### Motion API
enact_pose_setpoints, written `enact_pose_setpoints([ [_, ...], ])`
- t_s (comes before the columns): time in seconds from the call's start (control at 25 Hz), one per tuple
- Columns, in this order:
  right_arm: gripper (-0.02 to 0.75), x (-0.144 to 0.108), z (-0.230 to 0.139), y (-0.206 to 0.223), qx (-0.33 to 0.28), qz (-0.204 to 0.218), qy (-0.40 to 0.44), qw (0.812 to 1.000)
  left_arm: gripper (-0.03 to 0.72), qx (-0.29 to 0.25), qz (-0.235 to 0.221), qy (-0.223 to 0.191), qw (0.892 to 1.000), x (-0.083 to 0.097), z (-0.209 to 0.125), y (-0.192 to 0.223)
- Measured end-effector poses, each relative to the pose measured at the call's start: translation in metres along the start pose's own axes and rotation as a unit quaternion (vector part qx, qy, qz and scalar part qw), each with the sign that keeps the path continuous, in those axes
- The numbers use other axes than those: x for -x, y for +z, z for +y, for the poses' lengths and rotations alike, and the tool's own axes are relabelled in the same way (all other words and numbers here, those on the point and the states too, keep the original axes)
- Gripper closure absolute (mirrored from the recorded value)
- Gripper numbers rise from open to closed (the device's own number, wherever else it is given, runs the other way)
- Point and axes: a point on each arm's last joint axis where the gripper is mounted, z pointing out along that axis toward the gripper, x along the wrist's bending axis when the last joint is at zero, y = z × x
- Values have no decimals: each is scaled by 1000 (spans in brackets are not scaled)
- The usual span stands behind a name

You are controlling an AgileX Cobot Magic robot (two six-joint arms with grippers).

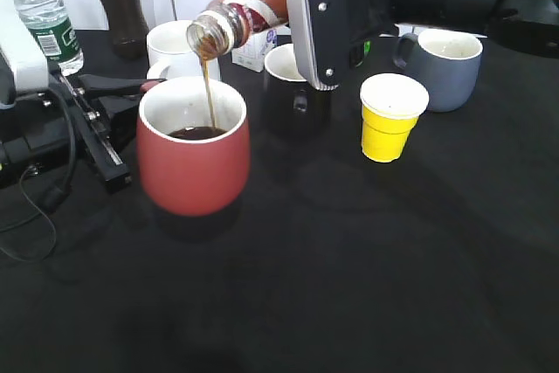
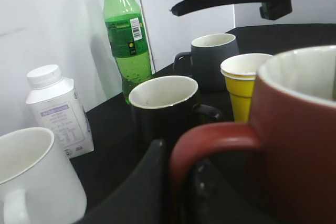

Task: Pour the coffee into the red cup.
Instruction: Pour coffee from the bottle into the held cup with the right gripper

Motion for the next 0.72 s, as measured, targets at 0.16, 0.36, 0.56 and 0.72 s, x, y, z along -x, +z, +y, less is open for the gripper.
enact_pose_setpoints([
  [0.16, 203, 0, 0, 0, 0, 0, 0, 1000, 625, 0, 0, 0, 1000, 0, 0, 0],
  [0.36, 203, 0, 0, 0, 0, 0, -4, 1000, 625, 0, 0, 0, 1000, 0, 0, 0],
  [0.56, 203, 0, 0, 0, 0, 0, -8, 1000, 624, 0, 1, 0, 1000, 0, 0, 0],
  [0.72, 203, 0, 0, 0, 0, 0, -13, 1000, 624, 0, 1, 0, 1000, 0, 0, 0],
])
